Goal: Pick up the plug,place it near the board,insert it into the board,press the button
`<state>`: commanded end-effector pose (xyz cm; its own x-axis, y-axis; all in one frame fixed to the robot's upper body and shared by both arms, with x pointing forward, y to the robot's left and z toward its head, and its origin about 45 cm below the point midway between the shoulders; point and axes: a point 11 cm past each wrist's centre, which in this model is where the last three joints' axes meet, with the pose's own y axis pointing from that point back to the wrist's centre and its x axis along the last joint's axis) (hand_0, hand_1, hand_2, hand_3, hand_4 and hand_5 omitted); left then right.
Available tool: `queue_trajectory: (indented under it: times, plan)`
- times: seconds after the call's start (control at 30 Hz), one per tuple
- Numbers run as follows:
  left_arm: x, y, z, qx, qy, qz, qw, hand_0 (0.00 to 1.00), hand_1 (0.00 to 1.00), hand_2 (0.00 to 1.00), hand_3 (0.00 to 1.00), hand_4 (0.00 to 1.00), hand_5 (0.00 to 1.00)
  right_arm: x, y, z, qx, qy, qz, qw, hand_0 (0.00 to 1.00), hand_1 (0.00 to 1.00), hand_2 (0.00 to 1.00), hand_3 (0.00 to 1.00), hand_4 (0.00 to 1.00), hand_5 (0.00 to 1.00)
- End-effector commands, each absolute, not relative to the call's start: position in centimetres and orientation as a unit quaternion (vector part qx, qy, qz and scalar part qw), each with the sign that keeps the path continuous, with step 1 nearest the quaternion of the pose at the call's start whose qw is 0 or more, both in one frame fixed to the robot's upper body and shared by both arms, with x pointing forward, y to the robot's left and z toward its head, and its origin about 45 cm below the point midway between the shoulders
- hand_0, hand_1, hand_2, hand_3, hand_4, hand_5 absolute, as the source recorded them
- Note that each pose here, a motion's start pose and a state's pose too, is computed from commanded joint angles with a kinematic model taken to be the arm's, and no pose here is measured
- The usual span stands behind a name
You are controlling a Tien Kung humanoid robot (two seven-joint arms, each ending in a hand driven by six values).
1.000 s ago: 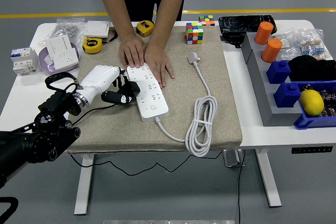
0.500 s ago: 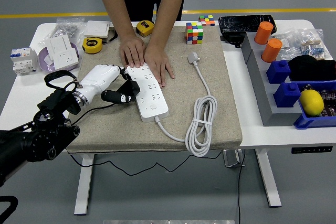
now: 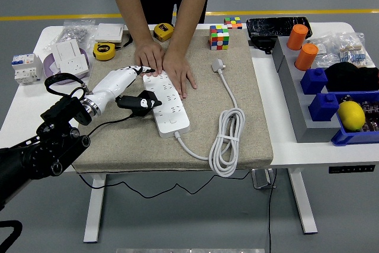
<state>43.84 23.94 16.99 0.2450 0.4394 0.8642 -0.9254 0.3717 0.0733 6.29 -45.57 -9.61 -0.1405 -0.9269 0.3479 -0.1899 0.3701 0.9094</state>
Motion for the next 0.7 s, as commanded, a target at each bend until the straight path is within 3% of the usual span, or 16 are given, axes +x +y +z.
queue_trajectory:
  times: [0.2,0.3,0.33,0.7]
  plan:
    - [43.3,23.9,20.3,0.199,-0.325,0.577,0.723,0.939,0.998,0.978,0.954,0.998,0.998,6.3,-45.5,-9.6,0.422,-0.662,-0.369,0.498,0.948,0.797,0.746,0.780,0.998,0.729]
    - [42.6,24.1,20.8,0.179,-0.285,0.602,0.724,0.939,0.998,0.978,0.954,0.998,0.998,6.0,-45.5,-9.7,0.420,-0.661,-0.372,0.498,0.948,0.797,0.746,0.780,0.998,0.729]
    - [42.1,24.0,20.7,0.175,-0.268,0.605,0.729,0.915,0.998,0.952,0.938,0.998,0.898,6.0,-45.4,-9.7,0.420,-0.661,-0.372,0.498,0.948,0.797,0.746,0.780,0.998,0.728]
    - [37.1,25.1,16.0,0.233,-0.165,0.562,0.777,0.927,0.995,0.953,0.917,0.998,0.890,5.9,-45.5,-9.7,0.418,-0.663,-0.373,0.496,0.947,0.797,0.746,0.780,0.998,0.728]
